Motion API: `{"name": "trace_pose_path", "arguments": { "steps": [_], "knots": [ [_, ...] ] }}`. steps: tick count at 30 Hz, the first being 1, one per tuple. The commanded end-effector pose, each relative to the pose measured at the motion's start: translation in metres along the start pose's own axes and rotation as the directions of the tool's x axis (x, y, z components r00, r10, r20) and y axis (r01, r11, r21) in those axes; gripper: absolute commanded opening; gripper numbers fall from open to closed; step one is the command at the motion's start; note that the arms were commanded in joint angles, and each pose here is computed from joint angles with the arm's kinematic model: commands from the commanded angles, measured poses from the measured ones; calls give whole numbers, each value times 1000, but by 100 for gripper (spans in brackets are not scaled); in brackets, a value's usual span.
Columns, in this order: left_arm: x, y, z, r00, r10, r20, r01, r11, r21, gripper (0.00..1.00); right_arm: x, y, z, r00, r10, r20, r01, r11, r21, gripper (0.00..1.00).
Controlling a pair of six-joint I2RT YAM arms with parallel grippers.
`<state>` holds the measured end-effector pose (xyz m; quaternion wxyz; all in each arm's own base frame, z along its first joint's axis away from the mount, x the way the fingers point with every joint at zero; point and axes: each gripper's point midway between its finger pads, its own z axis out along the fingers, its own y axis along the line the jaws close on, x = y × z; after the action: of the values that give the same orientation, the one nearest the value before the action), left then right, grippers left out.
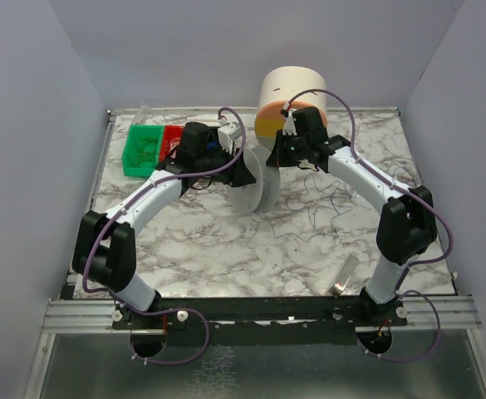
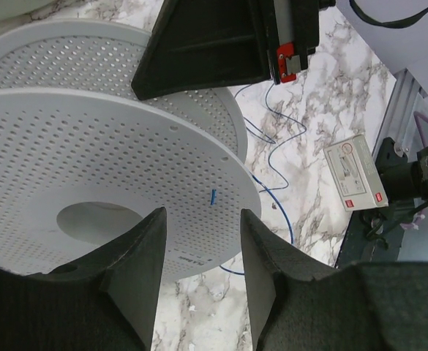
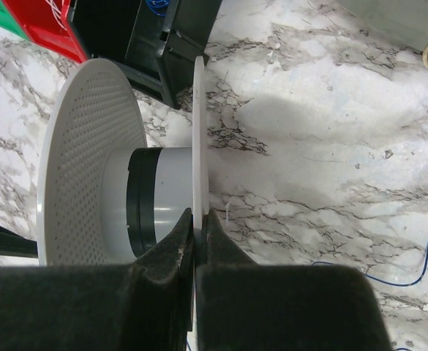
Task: Wrap the cables
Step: Wrap the cable around the cable reel.
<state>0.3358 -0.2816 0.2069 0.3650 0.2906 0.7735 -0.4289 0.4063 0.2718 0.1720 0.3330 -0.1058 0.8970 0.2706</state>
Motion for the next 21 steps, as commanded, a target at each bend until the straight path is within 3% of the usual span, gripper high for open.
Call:
{"name": "trace_pose_path", "arguments": {
  "steps": [1,21],
  "knots": [
    [-1,-11,-3,1000,0,13,0,999,45,46,-22,19,-16,997,10,72,-5,997,-72,0],
    [5,-20,7,1000,1,-10,-1,997,74,43,-20,19,-13,998,10,62,-5,997,-80,0]
  ]
}}
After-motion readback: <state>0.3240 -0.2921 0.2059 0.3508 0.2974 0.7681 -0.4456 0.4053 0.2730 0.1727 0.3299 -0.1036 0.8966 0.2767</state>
